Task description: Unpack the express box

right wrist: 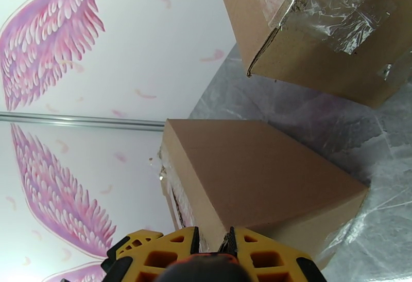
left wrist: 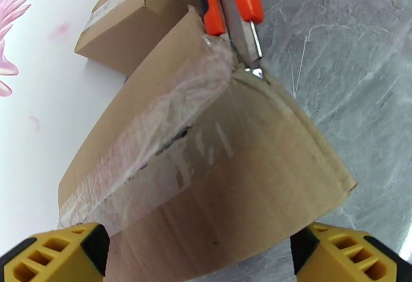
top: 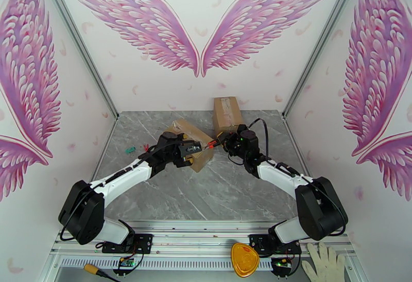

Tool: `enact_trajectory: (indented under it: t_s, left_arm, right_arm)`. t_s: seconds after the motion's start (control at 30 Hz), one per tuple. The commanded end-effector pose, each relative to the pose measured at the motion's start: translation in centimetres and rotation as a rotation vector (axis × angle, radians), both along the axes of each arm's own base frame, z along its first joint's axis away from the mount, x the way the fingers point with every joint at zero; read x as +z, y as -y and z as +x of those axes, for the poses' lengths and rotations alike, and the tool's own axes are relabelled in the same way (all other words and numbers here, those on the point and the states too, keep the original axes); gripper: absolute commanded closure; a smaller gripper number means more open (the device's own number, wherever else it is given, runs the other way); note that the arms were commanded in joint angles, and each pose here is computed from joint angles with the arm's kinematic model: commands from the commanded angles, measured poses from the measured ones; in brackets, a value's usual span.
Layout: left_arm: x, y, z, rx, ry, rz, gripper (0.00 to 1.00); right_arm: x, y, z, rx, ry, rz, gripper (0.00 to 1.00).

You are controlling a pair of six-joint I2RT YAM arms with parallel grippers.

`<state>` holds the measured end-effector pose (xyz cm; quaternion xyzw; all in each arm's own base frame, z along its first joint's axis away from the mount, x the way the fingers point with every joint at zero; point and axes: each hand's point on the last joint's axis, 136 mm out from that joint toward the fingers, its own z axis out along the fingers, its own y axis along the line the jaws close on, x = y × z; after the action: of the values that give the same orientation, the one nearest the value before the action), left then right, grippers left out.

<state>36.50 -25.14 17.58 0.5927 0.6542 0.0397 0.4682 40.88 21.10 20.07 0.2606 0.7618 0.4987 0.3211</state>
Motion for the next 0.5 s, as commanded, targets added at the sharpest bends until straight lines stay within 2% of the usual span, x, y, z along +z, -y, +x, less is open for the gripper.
enact_trajectory:
  t_s: [0.0,0.3,0.47]
  left_arm:
    - [4.3,2.1,1.6,0.007,0.111,-0.093,0.01]
    - [4.3,2.4,1.7,0.018,0.124,-0.081,0.01]
    - [4.7,2.7,1.5,0.012,0.118,-0.102,0.01]
  right_arm:
    - [-1.4,-2.9,-3.3,0.170,-0.094,0.012,1.00]
    - [-1.6,-3.8,-3.5,0.203,-0.108,0.024,1.00]
    - [-1.7,-4.3,-3.6,0.209,-0.121,0.090,1.00]
